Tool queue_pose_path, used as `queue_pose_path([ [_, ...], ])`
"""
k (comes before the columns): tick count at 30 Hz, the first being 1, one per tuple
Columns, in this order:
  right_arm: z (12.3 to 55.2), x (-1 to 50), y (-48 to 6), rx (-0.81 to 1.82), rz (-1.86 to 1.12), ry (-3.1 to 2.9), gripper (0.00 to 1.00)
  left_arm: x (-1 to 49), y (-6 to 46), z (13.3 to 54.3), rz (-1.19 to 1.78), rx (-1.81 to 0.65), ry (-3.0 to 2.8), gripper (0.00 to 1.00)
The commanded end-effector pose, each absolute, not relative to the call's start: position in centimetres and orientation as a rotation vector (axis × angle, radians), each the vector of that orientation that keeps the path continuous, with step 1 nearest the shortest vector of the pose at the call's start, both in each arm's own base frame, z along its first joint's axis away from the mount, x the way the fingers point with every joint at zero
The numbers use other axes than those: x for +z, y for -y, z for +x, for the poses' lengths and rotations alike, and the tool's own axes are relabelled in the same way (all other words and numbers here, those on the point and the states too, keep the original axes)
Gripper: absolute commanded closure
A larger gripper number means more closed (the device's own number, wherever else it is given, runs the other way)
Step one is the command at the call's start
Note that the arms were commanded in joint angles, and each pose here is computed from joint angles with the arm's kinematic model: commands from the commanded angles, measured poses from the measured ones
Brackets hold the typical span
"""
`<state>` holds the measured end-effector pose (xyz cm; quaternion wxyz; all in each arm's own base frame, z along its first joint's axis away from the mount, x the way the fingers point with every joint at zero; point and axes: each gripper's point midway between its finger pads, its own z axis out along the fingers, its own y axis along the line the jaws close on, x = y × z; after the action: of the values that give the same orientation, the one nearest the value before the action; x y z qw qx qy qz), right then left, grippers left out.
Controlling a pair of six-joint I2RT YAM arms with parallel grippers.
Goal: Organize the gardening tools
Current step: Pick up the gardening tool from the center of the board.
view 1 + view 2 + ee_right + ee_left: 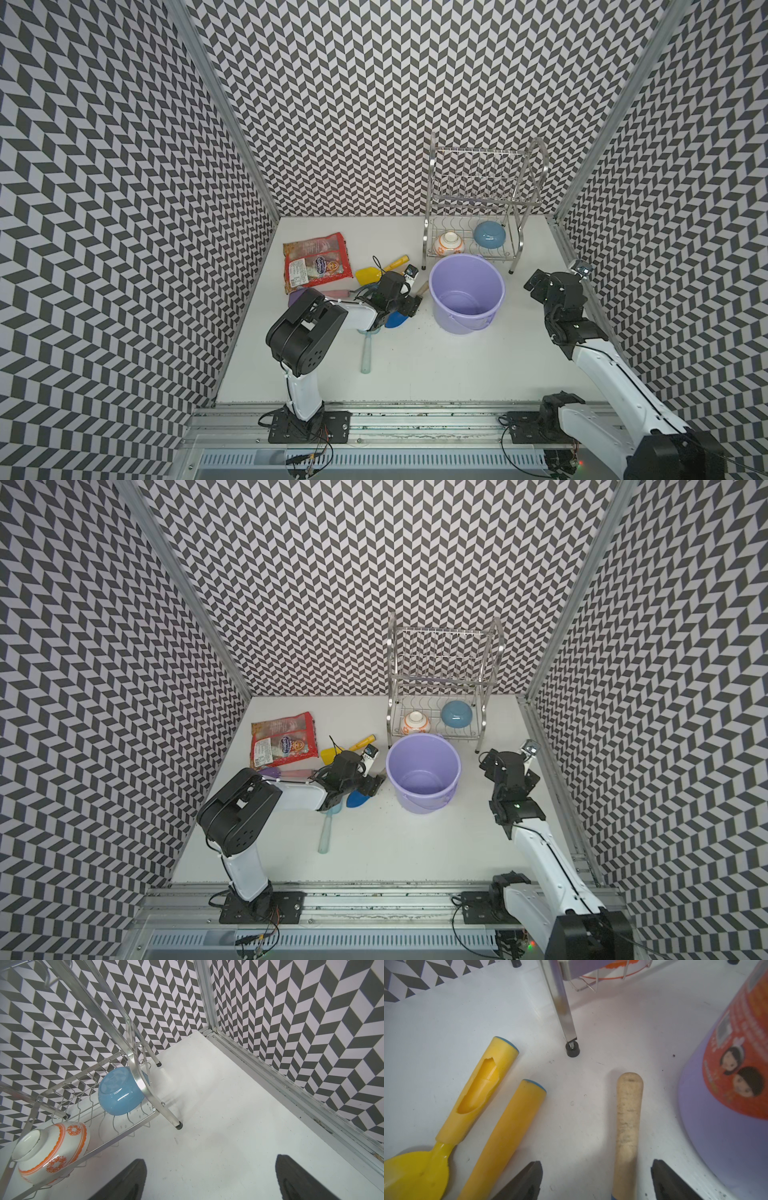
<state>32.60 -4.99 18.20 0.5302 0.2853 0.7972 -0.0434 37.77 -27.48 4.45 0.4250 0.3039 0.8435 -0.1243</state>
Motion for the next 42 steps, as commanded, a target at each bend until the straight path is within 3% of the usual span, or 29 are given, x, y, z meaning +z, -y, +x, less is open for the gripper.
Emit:
queue_pose_path([
  [1,33.3,19.6,4.8,-0.085,0.668,-1.868,0.0,4.1,28.6,37.4,0.822,-0.293,-2.109,0.11],
  [13,33.7,19.9,4.1,-0.051,0.643,-1.883,0.0,3.7,29.2,37.7,0.891,-0.197,-2.136,0.1],
  [23,33.4,20.6,4.1,-0.043,0.637,-1.866,0.0,2.0,29.0,39.2,0.866,-0.107,-2.213,0.18],
  [30,33.8,21.2,3.8,-0.022,0.624,-1.862,0.0,0.9,27.7,37.8,0.842,-0.12,-2.246,0.42],
  [33,33.9,21.5,3.6,-0.017,0.61,-1.874,0.0,0.9,27.5,37.9,0.828,-0.136,-2.248,0.63],
  [35,33.8,21.8,3.6,-0.016,0.605,-1.873,0.0,1.3,27.4,38.2,0.817,-0.133,-2.24,0.72],
  [42,33.6,22.8,3.0,0.024,0.577,-1.858,0.0,4.9,25.4,41.0,0.701,-0.064,-2.177,0.95],
])
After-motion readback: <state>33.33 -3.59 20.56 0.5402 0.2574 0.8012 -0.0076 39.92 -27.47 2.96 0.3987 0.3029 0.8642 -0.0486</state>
